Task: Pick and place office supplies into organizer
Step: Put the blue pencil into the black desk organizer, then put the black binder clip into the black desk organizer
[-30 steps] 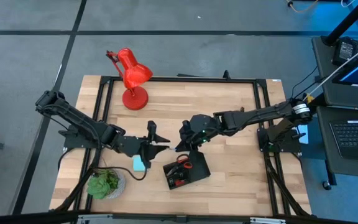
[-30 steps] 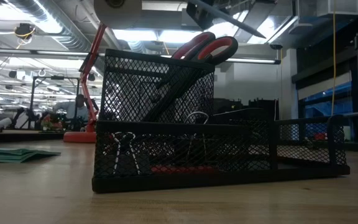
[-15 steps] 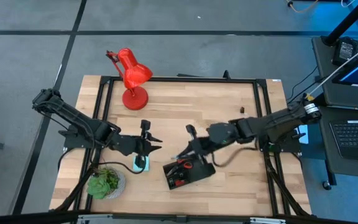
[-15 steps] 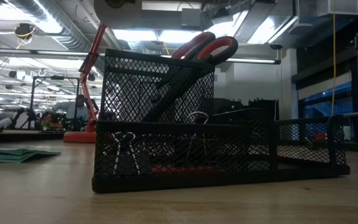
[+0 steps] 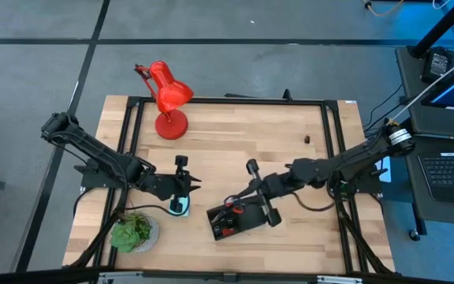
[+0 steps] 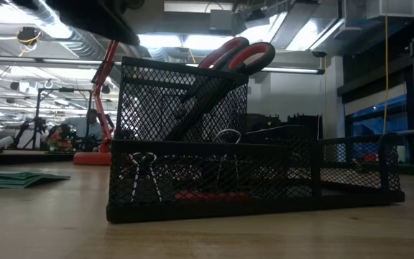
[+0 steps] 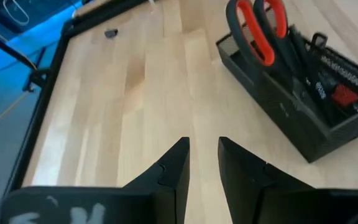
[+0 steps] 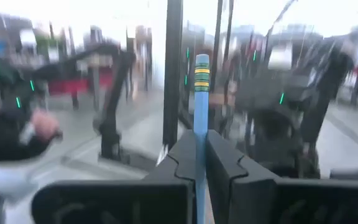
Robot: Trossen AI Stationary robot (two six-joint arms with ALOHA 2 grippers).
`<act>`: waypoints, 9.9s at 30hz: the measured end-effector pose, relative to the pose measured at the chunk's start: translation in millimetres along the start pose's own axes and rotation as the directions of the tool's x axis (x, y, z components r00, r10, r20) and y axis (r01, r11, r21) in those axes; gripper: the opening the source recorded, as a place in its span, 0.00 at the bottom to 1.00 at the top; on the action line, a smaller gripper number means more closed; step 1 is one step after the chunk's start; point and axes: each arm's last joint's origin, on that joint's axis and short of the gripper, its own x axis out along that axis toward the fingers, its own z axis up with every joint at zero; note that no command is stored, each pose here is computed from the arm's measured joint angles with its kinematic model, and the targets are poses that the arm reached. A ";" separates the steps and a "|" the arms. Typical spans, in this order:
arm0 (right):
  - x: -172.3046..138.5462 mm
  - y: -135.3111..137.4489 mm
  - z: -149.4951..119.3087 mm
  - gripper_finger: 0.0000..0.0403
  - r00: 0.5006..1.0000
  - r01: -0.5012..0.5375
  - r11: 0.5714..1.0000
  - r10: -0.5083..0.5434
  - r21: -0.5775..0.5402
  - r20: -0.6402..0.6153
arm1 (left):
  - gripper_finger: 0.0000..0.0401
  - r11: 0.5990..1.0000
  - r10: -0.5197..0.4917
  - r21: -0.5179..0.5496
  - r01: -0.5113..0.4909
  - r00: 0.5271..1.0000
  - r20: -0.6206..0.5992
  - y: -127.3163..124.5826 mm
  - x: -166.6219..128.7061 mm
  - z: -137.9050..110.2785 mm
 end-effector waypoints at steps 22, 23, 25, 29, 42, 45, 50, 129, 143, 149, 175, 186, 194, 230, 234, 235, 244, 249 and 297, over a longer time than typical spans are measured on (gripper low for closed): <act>12.9 16.0 -96.5 0.03 0.944 0.189 0.982 -0.188 0.022 0.271 | 0.19 0.999 0.019 -0.027 -0.019 1.000 -0.010 -3.7 6.6 -14.5; 16.1 17.6 -99.2 0.03 0.944 0.195 0.980 -0.194 0.024 0.267 | 0.19 0.999 0.019 -0.029 -0.019 1.000 -0.010 -3.7 6.6 -14.5; 22.0 20.0 -106.2 0.03 0.944 0.214 0.977 -0.213 0.026 0.251 | 0.19 0.999 0.019 -0.035 -0.019 1.000 -0.011 -3.7 6.6 -14.5; 29.8 21.8 -116.7 0.03 0.948 0.217 0.976 -0.216 0.021 0.233 | 0.19 0.998 0.018 -0.061 -0.019 1.000 -0.014 -3.7 6.6 -14.9; 31.0 29.8 -123.0 0.03 0.920 0.351 0.935 -0.354 0.047 0.167 | 0.19 0.994 0.018 -0.109 -0.020 1.000 -0.015 -3.7 6.6 -15.0; 29.6 35.6 -123.6 0.03 0.894 0.421 0.906 -0.422 0.041 0.149 | 0.19 0.993 0.018 -0.120 -0.019 1.000 -0.015 -3.7 6.6 -15.0; 26.8 43.6 -125.2 0.03 0.829 0.543 0.836 -0.549 0.084 0.106 | 0.19 0.988 0.018 -0.153 -0.020 1.000 -0.015 -3.7 6.6 -15.0; 169.5 93.3 -101.8 0.03 0.213 0.972 0.204 -0.975 0.116 -0.067 | 0.19 0.956 -0.248 -0.195 0.219 0.959 -0.139 -11.2 4.8 -27.4; 167.8 86.0 -131.3 0.03 0.197 0.977 0.191 -0.978 0.092 -0.065 | 0.19 0.963 -0.244 -0.156 0.218 0.953 -0.180 -10.9 4.2 -31.5; 168.6 87.3 -154.1 0.03 0.197 0.979 0.192 -0.978 0.068 -0.065 | 0.19 0.964 -0.244 -0.155 0.217 0.952 -0.182 -10.9 4.1 -31.7; 168.3 89.0 -189.3 0.07 0.243 0.970 0.244 -0.966 0.004 -0.089 | 0.19 0.964 -0.244 -0.156 0.217 0.952 -0.182 -10.9 4.1 -31.7; 168.5 89.0 -189.1 0.20 0.243 0.970 0.241 -0.966 0.034 -0.089 | 0.19 0.964 -0.244 -0.156 0.217 0.953 -0.182 -10.9 4.1 -31.7; 172.1 97.4 -175.7 0.29 0.215 0.976 0.216 -0.974 -0.005 -0.068 | 0.19 0.963 -0.243 -0.159 0.215 0.952 -0.185 -10.7 3.9 -31.7; 147.3 252.0 -90.7 0.36 0.493 0.850 0.503 -0.864 -0.157 -0.097 | 0.19 0.970 -0.238 -0.089 0.226 0.959 -0.155 -10.2 3.5 -28.1; 153.4 226.9 -114.1 0.36 0.622 0.764 0.635 -0.772 -0.114 -0.132 | 0.19 0.970 -0.238 -0.087 0.227 0.959 -0.155 -10.2 3.5 -28.1; 154.7 219.5 -115.2 0.36 0.668 0.726 0.683 -0.729 -0.088 -0.147 | 0.19 0.970 -0.238 -0.087 0.227 0.959 -0.155 -10.2 3.5 -28.1; 141.2 148.5 -86.2 0.36 0.827 0.533 0.846 -0.519 0.009 -0.218 | 0.19 0.970 -0.238 -0.085 0.227 0.958 -0.158 -10.2 3.5 -28.4; 105.2 125.1 -63.5 0.36 0.856 0.480 0.876 -0.457 0.044 -0.240 | 0.19 0.970 -0.237 -0.084 0.226 0.958 -0.160 -10.1 3.5 -28.7; -174.5 -49.4 -30.4 0.36 0.074 0.997 0.047 -0.609 0.058 -0.790 | 0.19 0.982 -0.157 -0.118 0.148 0.985 -0.067 -8.0 5.0 -19.4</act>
